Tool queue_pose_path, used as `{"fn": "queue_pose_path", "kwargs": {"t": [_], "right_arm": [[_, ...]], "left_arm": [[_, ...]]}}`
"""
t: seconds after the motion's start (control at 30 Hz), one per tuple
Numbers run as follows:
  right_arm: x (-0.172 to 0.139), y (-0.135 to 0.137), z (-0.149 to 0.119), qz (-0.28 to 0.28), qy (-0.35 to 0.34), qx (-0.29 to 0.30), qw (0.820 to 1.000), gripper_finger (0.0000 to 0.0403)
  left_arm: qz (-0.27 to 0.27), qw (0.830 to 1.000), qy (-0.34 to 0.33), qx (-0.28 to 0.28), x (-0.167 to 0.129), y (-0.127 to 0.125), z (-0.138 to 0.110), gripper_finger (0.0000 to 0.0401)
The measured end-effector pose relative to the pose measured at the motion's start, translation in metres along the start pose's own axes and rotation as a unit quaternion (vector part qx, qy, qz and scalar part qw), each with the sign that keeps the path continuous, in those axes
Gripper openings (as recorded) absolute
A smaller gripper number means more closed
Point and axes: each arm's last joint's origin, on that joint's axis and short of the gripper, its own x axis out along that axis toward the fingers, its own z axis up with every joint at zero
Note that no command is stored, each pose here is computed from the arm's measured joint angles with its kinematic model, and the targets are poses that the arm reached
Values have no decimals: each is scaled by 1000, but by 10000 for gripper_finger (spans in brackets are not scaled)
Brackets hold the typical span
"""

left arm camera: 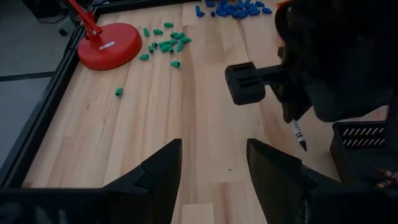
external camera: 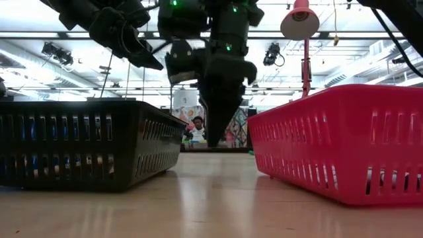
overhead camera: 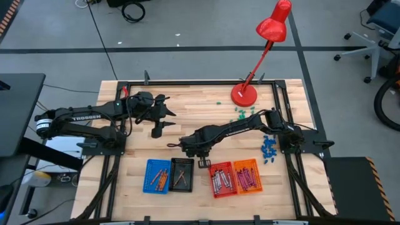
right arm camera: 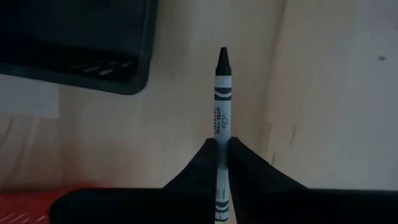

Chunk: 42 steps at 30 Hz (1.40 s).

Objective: Sort crayons
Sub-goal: Put the black crayon into the red basket

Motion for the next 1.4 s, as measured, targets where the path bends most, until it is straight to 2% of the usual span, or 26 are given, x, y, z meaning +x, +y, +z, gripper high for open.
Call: {"fn": "queue_pose_path", "kwargs": {"t": [0.23,0.47,0.67,0.8,1.07,1.4], "right_arm": [[-23,0,4,-2,19,43,999,29],[-46,9,-3,-11,80,112,990,29],[-61,32,-12,-22,128,157,979,29],[-63,53,-17,-5,149,184,972,29],[-65,90,-28,-12,183,265,947,29],[-67,127,-37,-30,176,343,922,29]], "left_arm": [[1,1000,-2,1,0,0,0,192],[2,1000,-6,2,0,0,1,192],[2,1000,-6,3,0,0,1,192],[2,1000,-6,3,0,0,1,192],[4,1000,-9,10,0,1,2,192],[61,997,-22,45,0,5,7,192]]}}
